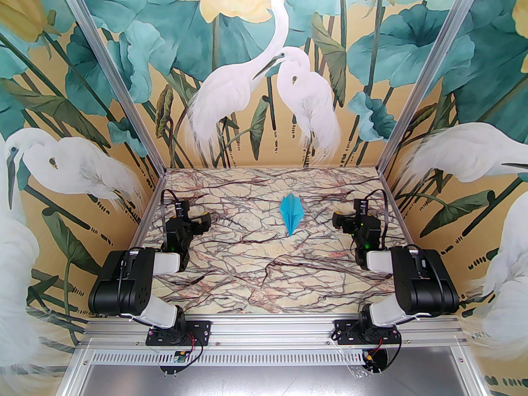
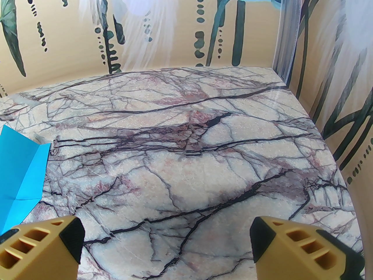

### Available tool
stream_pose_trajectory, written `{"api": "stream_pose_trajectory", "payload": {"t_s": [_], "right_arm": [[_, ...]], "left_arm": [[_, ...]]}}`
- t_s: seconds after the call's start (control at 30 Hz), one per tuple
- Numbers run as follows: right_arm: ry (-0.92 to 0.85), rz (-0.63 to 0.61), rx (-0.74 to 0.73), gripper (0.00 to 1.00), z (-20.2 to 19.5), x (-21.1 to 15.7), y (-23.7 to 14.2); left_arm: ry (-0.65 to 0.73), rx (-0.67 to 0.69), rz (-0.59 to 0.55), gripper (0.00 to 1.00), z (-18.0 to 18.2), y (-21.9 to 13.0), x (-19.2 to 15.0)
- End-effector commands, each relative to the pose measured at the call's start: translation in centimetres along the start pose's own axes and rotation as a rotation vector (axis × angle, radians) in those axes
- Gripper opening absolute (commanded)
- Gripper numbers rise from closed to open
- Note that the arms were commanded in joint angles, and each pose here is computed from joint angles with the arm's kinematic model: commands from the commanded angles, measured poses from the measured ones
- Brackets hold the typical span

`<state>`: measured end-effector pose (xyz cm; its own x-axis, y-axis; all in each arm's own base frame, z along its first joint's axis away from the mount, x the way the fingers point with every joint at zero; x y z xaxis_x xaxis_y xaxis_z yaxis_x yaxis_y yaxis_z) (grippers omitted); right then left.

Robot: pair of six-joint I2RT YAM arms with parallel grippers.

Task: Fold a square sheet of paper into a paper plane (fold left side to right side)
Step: Reset both arms

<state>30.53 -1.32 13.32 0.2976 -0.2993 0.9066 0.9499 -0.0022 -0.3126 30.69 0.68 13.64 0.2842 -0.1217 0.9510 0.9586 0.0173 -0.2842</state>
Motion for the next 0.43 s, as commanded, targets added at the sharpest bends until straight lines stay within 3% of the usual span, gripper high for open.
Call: {"api": "stream_pose_trajectory", "payload": {"t_s": [0.0, 0.4], "right_arm": [[-0.009, -0.022, -0.005, 0.99, 0.25, 0.38, 0.11], [-0.010, -0.018, -0.006, 0.99, 0.24, 0.35, 0.12]], "left_arm": [[-0.016, -0.018, -0.015, 0.99, 0.01, 0.10, 0.43], [-0.016, -0.018, -0.015, 0.99, 0.01, 0.10, 0.43]]}}
Point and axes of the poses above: each hand's point on the last joint's axis, 136 mm out from that joint toward the fingers, its own y axis out along the fingers, its own z axis along the line the jaws close on, x = y × z, the point moved 10 cm from there along -y, back along the fingers, and after that the axes turned 12 degrees about y, right-handed, at the moved point
